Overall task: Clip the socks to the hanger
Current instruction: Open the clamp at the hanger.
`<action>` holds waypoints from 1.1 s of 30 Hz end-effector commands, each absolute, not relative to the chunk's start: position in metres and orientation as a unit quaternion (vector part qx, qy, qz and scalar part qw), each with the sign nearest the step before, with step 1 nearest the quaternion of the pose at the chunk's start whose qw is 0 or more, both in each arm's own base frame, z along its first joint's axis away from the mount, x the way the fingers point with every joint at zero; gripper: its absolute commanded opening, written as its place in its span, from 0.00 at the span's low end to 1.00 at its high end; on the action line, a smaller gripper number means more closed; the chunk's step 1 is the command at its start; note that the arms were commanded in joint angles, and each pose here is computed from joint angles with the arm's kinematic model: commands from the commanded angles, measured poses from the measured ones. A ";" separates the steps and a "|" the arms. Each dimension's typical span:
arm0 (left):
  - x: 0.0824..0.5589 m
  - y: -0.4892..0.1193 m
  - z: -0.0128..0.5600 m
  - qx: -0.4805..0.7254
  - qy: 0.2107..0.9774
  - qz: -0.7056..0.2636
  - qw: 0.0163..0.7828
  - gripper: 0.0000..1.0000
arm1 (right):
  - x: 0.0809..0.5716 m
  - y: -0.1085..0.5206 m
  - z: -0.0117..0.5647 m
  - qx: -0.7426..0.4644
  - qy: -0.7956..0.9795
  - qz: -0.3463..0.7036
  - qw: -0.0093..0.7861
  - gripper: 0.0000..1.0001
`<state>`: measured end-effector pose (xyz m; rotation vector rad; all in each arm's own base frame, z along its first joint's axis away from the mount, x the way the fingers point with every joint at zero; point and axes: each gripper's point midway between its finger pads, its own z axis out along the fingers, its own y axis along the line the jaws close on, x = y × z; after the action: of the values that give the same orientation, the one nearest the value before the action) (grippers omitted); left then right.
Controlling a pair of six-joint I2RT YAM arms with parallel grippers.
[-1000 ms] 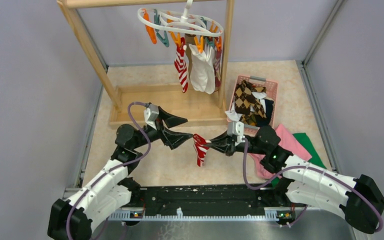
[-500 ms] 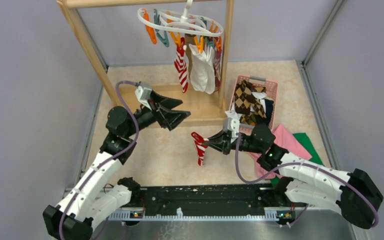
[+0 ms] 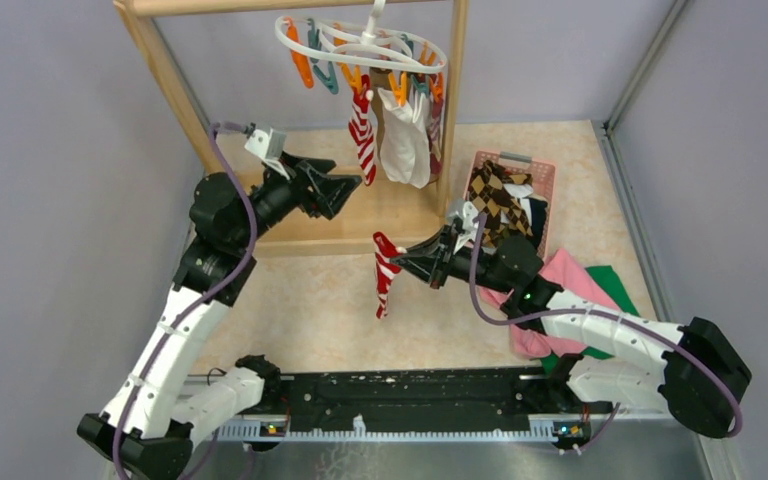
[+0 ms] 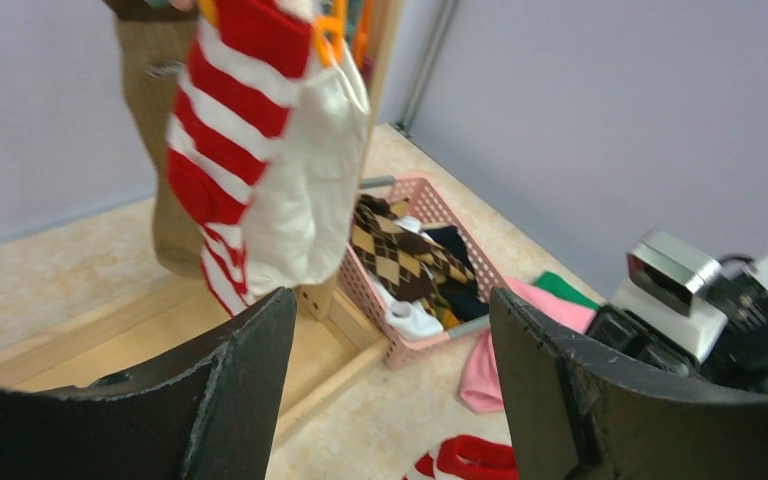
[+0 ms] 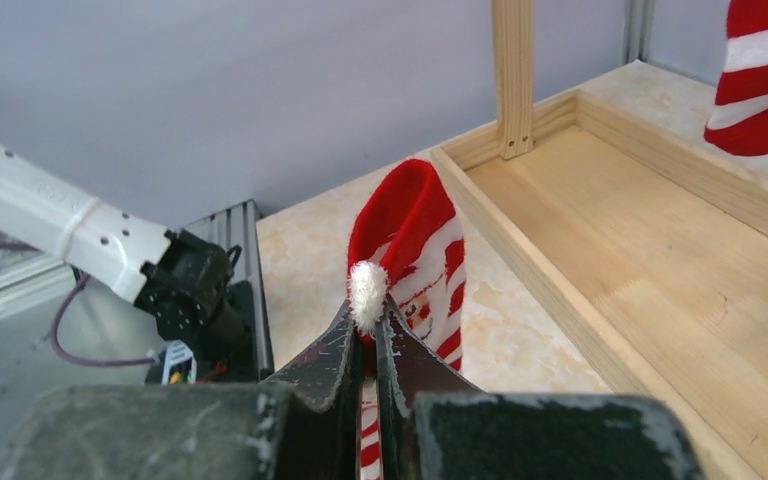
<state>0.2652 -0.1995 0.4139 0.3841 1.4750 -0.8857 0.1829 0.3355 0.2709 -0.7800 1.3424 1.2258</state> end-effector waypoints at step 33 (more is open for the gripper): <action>0.358 -0.167 0.508 0.014 0.606 -0.434 0.667 0.70 | 0.207 0.334 0.317 -0.207 0.568 0.533 0.593 0.00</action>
<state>0.3483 -0.1673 0.4976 0.0537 1.4140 -0.9732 0.2085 0.3344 0.2984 -0.5091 1.3815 1.2180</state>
